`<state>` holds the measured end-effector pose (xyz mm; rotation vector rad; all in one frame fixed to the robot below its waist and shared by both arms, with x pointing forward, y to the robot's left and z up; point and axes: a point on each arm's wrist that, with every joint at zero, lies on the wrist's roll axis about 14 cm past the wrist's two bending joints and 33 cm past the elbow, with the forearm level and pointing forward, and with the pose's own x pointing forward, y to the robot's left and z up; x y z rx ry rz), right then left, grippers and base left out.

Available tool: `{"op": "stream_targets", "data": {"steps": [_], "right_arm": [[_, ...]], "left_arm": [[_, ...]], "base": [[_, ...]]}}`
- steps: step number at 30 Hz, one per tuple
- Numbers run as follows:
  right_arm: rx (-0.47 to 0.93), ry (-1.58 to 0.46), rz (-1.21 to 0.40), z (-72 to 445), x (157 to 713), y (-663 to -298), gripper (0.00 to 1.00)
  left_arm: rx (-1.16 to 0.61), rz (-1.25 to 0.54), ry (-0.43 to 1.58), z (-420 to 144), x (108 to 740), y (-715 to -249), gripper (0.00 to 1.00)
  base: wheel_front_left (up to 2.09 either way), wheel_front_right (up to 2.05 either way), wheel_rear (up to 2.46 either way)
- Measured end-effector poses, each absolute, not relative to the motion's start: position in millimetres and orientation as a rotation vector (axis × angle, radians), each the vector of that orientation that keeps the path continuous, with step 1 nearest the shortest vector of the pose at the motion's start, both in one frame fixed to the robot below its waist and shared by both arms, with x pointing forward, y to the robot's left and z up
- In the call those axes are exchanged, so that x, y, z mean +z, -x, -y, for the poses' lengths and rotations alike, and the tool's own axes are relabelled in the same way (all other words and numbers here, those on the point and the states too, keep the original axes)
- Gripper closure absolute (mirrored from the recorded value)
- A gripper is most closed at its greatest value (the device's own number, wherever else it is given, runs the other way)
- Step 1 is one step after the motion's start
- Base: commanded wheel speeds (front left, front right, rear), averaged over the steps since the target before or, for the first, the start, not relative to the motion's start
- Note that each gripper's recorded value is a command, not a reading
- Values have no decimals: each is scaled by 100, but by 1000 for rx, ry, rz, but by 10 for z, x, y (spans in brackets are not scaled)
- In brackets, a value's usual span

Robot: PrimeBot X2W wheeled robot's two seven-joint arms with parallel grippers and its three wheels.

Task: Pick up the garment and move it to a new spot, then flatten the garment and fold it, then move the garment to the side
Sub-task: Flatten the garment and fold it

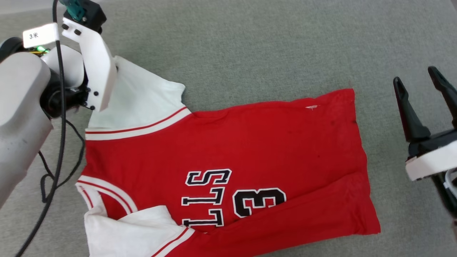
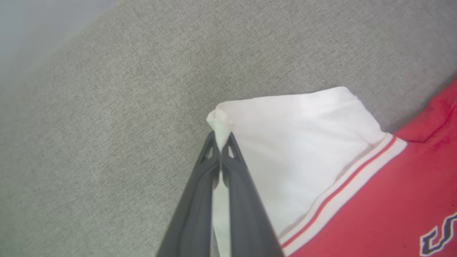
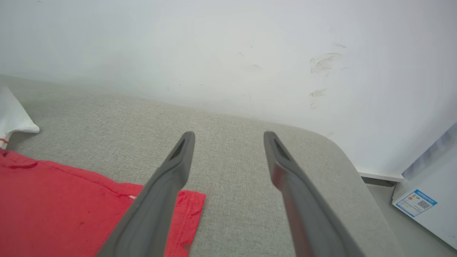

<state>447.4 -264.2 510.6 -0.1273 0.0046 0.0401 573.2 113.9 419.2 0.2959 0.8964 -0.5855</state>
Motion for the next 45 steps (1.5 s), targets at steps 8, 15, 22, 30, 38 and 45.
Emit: {"op": "stream_targets", "data": {"steps": [8, 15, 22, 30, 38, 45], "right_arm": [[210, 239, -319, 2461, 5076, -4725, 0], [280, 312, -749, 2487, 4724, -4686, 0], [311, 307, -982, 2426, 4368, -4722, 0], [368, 314, -1111, 2205, 3845, -4750, 0], [392, 340, -1182, 2167, 3481, -4709, 0], [388, 303, -1134, 2197, 3498, -4744, 100]], "left_arm": [[-627, -796, -288, -1128, 4508, -5472, 100], [-652, -748, -283, -1105, 4600, -5371, 100], [-666, -717, -280, -1087, 4593, -5408, 100], [-670, -711, -285, -1116, 4512, -5487, 100], [-667, -722, -284, -1167, 4394, -5511, 100], [-660, -718, -281, -1195, 4394, -5506, 100]], "base": [[0, 0, 0], [0, 0, 0], [0, 0, 0], [0, 0, 0], [0, 0, 0], [0, 0, 0]]}}
